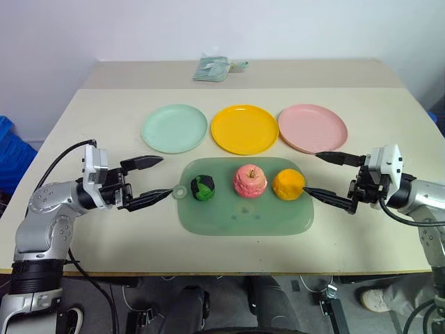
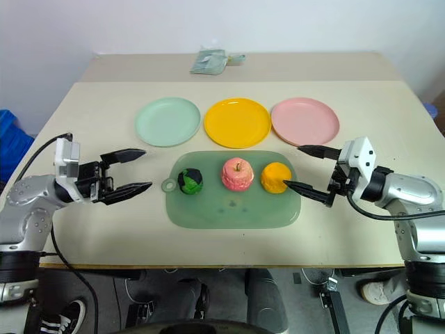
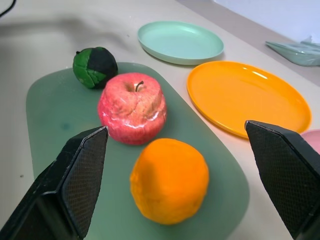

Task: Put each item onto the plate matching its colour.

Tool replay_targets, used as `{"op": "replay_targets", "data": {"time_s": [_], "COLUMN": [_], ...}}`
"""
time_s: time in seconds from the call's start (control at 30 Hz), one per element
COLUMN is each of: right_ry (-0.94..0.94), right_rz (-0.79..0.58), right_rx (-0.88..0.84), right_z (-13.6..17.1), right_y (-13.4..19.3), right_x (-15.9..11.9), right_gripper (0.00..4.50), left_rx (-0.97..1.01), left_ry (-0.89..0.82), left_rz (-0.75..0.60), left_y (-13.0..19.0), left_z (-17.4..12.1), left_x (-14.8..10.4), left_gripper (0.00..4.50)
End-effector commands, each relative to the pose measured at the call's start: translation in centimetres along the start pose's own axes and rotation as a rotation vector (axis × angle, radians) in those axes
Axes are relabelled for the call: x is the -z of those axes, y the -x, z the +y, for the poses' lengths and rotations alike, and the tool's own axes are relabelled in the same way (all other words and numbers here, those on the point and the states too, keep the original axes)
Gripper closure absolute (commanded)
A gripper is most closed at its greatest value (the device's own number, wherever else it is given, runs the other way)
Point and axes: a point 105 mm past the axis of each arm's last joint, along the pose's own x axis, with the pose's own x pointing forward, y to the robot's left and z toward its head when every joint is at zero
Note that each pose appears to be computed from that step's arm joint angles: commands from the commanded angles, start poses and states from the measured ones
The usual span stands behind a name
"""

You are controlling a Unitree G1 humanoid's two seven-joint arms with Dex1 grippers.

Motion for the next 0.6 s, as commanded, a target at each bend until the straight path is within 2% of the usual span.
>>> {"op": "replay_targets", "data": {"time_s": [0.03, 0.3, 0.47, 0.6], "right_ry": [0.063, 0.096, 0.1, 0.101], "right_rz": [-0.04, -0.063, -0.102, -0.133], "right_rx": [-0.009, -0.013, -0.061, -0.134], "right_z": [-0.4, -0.6, 0.0, 0.9], "right_y": [-0.6, -1.2, -2.6, -4.6], "right_x": [-1.9, -3.1, -4.5, -5.6], "right_gripper": [0.04, 0.04, 0.04, 0.04], "left_rx": [-0.017, 0.007, -0.001, -0.01], "left_ry": [-0.04, -0.031, -0.014, -0.022], "left_rz": [-0.025, -0.063, -0.088, -0.067], "left_y": [0.0, -0.4, 0.7, 1.6], "left_z": [0.3, 0.1, 0.6, 0.3], "left_x": [-0.5, -1.3, -2.9, -2.4], "left_gripper": [0.0, 0.0, 0.0, 0.0]}}
